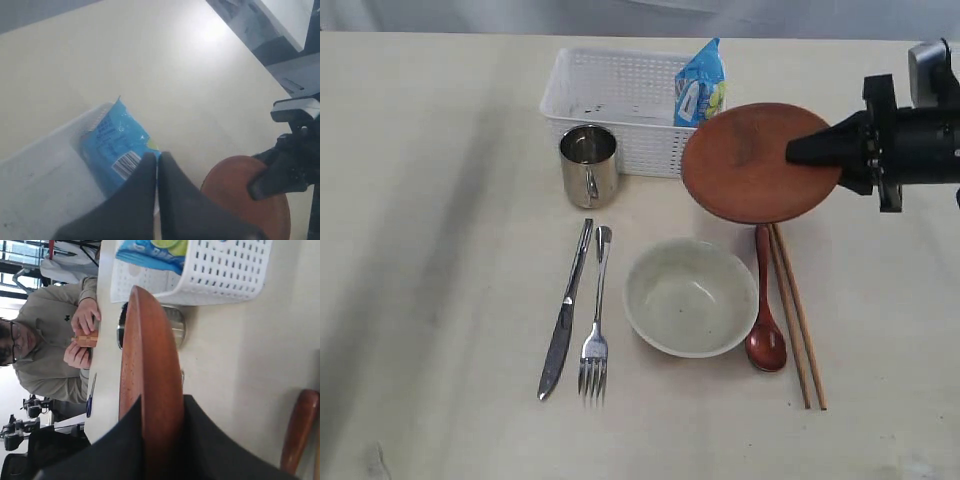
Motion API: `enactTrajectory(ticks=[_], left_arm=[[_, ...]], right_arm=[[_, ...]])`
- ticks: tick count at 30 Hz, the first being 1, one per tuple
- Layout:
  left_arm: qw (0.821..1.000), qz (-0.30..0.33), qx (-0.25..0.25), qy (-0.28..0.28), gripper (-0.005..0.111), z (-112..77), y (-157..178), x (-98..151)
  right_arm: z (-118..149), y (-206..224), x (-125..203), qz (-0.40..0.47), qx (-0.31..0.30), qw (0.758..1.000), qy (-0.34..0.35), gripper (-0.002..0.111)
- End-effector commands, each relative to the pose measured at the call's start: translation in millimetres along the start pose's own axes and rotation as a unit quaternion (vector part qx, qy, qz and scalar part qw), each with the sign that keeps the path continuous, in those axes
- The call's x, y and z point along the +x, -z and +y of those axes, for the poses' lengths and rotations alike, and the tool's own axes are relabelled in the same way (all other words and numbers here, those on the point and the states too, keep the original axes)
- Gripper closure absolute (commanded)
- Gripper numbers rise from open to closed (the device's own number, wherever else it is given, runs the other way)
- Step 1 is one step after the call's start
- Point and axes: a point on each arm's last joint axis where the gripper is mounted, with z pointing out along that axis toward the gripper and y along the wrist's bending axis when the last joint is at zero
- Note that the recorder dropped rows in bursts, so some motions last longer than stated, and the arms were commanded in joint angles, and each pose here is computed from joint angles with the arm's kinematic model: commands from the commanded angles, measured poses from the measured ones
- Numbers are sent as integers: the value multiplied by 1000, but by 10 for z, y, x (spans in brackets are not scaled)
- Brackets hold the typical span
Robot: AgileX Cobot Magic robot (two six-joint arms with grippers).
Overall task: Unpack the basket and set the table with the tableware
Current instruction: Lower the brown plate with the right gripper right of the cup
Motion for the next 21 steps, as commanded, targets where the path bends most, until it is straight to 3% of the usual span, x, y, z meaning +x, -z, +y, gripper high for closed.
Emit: enactTrajectory(ticks=[1,4,10,21], left_arm=[[1000,-10,9,5,106,-42,49,-30],[1000,-10,9,5,106,-42,49,-30],[1000,-10,9,6,106,-42,49,-30],[1000,-10,9,4,106,-42,49,-30]], right_arm=[[-111,8,105,-17,39,999,-17,109],[-173,9,109,-31,66,997,-27,109],[-147,-13,34,-69,56,996,-31,109],[-131,-445,-172,-41,67,997,-16,109]])
